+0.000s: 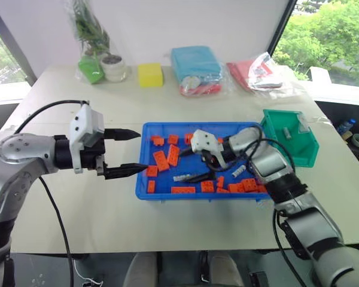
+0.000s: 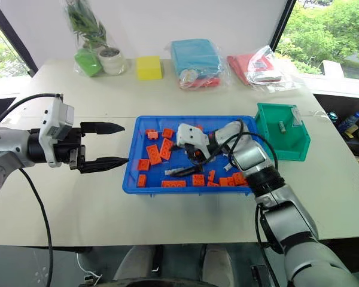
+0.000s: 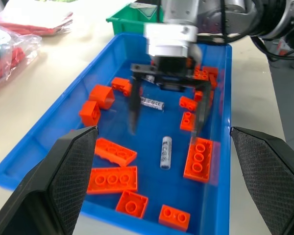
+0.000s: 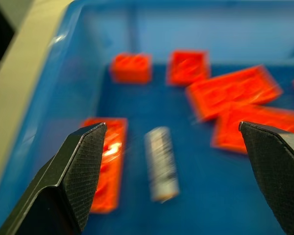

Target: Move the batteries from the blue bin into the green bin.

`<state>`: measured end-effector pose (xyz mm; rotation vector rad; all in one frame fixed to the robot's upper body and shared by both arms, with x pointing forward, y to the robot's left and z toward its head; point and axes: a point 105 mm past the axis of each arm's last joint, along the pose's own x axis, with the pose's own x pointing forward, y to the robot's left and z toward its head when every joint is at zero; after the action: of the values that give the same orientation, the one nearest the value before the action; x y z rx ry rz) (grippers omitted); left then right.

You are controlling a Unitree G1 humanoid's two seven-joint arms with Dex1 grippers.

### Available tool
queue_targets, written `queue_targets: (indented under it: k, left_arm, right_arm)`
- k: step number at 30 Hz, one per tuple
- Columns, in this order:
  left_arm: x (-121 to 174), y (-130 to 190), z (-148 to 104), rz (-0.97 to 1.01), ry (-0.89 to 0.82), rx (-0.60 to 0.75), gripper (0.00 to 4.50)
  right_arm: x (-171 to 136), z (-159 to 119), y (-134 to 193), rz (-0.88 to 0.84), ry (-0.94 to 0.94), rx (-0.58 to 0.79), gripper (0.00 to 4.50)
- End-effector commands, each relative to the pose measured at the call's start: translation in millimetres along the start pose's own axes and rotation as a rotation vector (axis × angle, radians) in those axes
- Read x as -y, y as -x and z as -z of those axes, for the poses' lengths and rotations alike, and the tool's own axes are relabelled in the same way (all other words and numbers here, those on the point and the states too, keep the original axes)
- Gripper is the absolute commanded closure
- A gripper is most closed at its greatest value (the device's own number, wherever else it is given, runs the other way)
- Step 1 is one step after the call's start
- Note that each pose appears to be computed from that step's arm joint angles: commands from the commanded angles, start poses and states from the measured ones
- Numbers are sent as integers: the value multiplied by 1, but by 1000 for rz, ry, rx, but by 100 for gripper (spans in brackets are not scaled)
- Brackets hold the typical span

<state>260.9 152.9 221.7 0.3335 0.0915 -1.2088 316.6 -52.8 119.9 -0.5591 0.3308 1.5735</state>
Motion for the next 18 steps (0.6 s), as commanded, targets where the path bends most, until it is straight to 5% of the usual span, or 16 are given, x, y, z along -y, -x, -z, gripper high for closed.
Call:
queue_targets:
  k: [1, 13, 18]
  left_arm:
    - [2, 1, -8, 2, -46, 13, 0]
    - [3, 1, -11, 14, -51, 9, 0]
    - [3, 0, -11, 14, -55, 10, 0]
  right_arm:
    - [2, -6, -5, 13, 28, 8, 7]
    - [16, 16, -17, 82, -53, -16, 7]
    - [12, 23, -19, 74, -56, -27, 186]
